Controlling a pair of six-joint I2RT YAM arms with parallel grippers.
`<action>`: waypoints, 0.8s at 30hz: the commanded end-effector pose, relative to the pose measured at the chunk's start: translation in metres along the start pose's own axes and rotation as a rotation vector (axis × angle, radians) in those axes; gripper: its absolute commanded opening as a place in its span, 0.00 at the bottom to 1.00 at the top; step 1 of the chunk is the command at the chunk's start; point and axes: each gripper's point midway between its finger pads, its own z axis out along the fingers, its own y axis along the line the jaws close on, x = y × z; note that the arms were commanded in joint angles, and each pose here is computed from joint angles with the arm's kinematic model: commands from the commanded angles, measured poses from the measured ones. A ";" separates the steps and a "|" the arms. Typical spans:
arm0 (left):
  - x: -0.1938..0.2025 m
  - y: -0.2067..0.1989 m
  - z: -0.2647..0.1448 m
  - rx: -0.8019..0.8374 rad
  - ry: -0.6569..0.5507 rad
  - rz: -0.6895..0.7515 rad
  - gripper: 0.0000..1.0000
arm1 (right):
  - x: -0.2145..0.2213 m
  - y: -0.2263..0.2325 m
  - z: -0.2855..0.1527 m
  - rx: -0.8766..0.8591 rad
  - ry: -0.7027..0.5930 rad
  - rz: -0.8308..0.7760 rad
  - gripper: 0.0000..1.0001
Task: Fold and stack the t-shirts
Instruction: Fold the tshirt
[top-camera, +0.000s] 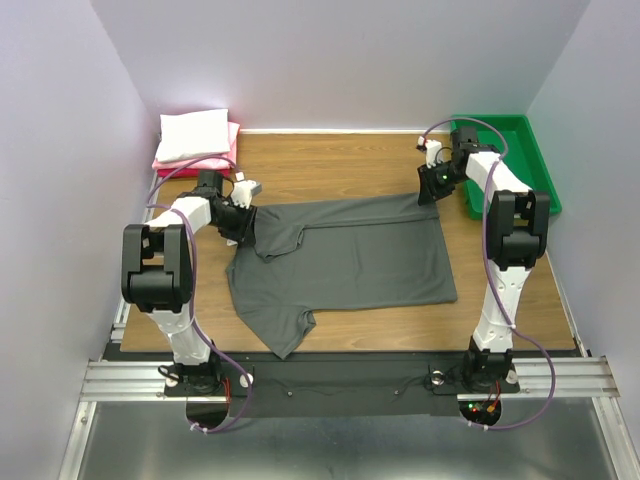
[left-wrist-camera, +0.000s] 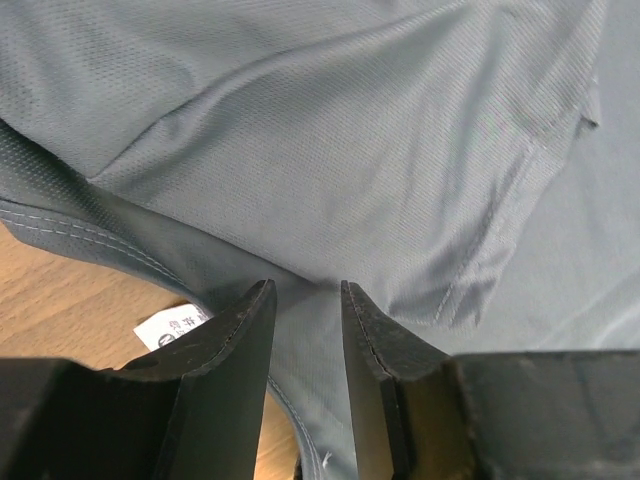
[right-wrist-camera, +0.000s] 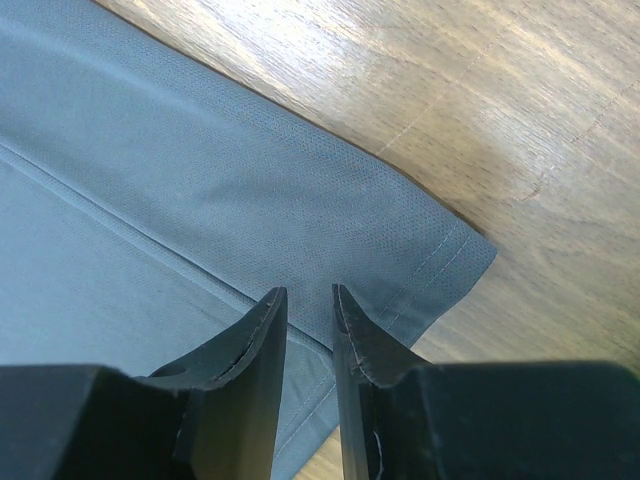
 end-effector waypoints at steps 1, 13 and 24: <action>-0.007 0.005 0.003 -0.017 -0.025 -0.048 0.44 | -0.007 0.007 -0.004 -0.010 -0.016 -0.012 0.30; -0.015 0.003 0.010 0.014 -0.038 -0.075 0.46 | -0.008 0.003 -0.003 0.002 -0.012 -0.019 0.30; -0.024 -0.002 0.001 0.010 -0.061 -0.051 0.40 | -0.007 0.003 -0.002 0.001 -0.011 -0.020 0.30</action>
